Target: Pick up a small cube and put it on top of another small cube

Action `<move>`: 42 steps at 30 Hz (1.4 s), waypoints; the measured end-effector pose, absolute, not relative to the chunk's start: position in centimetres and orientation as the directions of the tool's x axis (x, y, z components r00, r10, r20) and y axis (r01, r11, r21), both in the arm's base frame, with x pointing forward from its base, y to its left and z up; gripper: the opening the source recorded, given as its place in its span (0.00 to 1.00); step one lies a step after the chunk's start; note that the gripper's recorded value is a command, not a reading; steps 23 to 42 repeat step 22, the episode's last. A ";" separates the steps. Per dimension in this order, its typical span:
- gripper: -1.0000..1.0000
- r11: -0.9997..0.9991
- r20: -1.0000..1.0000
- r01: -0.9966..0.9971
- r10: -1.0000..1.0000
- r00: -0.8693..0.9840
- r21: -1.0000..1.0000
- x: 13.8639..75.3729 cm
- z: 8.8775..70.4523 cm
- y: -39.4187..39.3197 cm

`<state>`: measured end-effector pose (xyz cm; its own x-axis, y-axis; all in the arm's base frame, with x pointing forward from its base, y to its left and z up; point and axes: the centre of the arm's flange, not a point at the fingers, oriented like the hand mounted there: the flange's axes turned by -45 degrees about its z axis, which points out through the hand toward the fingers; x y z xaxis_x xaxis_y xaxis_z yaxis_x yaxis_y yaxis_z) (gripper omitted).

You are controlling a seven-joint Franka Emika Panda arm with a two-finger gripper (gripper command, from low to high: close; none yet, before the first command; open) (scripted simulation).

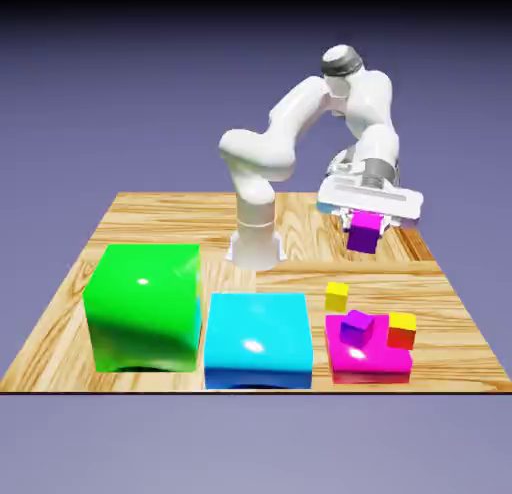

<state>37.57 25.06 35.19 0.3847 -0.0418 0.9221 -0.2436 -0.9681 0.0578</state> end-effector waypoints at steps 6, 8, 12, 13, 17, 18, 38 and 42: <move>0.00 -0.982 0.932 -0.187 -0.043 0.359 0.026 34.5 29.1 27.5; 0.00 -0.986 0.933 -0.166 -0.046 0.357 0.015 33.4 27.0 27.9; 0.00 -0.978 0.928 -0.206 -0.077 0.366 0.000 32.5 23.0 24.9; 0.00 -0.978 0.928 -0.206 -0.077 0.366 0.000 32.5 23.0 24.9; 0.00 -0.979 0.929 -0.205 -0.075 0.363 0.001 35.2 20.8 24.5; 0.00 -0.979 0.928 -0.206 -0.075 0.364 0.001 35.9 20.2 24.3; 1.00 -0.978 0.927 -0.207 -0.077 0.367 0.001 37.0 19.1 23.9; 1.00 -0.978 0.927 -0.207 -0.077 0.367 0.001 37.0 19.1 23.9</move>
